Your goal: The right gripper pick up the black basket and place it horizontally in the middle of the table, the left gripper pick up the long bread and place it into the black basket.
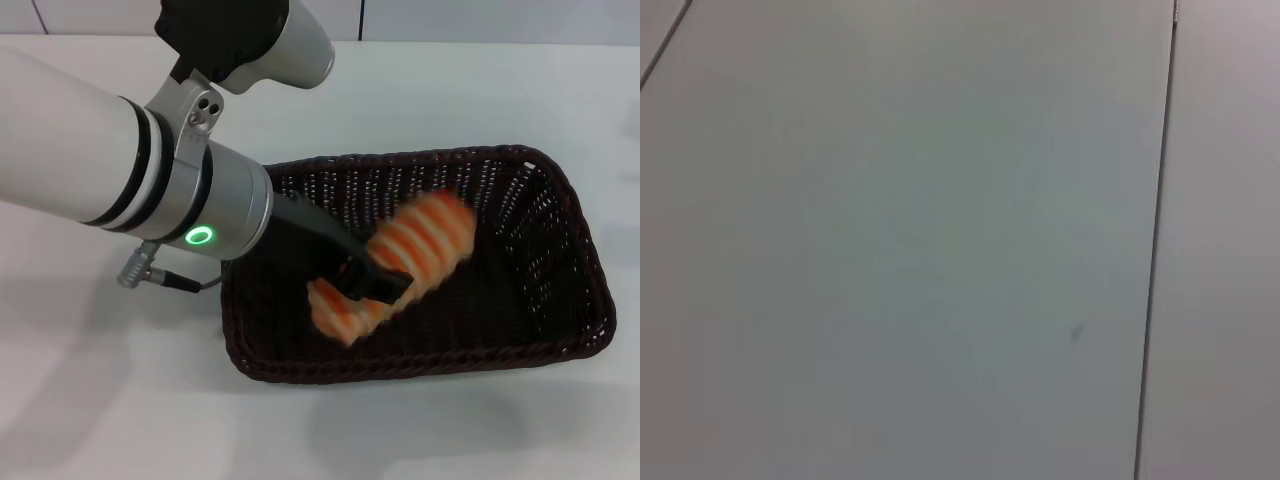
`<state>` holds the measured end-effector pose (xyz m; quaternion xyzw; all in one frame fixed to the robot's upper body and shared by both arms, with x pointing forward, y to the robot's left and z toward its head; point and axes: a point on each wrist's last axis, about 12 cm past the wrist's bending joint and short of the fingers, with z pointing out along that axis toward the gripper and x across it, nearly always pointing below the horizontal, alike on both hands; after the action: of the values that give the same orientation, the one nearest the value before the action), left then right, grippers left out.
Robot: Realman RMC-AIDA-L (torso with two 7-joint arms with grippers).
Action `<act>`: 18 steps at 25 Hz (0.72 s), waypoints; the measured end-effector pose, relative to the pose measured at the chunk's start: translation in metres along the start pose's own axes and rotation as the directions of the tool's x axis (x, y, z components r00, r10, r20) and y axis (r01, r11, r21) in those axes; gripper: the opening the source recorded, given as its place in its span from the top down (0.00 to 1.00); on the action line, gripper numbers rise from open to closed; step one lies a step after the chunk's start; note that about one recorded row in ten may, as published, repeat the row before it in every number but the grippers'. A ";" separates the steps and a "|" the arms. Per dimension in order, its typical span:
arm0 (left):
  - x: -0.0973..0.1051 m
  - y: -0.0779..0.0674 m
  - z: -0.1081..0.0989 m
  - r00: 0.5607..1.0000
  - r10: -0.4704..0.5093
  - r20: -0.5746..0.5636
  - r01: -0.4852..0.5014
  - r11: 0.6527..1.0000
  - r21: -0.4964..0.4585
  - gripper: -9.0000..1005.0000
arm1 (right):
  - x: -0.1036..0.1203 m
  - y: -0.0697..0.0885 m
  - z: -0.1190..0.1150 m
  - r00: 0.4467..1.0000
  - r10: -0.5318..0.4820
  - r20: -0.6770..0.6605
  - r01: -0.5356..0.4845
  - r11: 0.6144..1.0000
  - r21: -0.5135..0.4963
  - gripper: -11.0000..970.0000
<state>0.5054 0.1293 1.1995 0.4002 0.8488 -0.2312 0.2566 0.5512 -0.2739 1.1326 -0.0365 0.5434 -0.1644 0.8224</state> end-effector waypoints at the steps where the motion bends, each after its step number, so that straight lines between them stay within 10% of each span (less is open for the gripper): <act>1: 0.000 0.001 0.000 1.000 -0.001 0.001 0.001 1.000 -0.002 0.55 | 0.000 0.000 0.000 1.000 0.000 0.000 0.000 1.000 0.000 0.71; 8: 0.000 0.004 -0.001 1.000 -0.013 0.020 0.013 1.000 -0.013 0.18 | 0.000 0.001 0.000 1.000 0.003 0.001 -0.003 1.000 -0.001 0.71; 18: 0.000 0.057 -0.023 0.964 -0.111 0.242 0.161 0.967 -0.196 0.15 | -0.002 0.002 0.001 1.000 0.006 0.005 -0.006 1.000 -0.003 0.71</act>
<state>0.5457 0.1757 1.2061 0.2816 0.8590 -0.2004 0.3777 0.5523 -0.2713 1.1340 -0.0367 0.5415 -0.1612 0.8243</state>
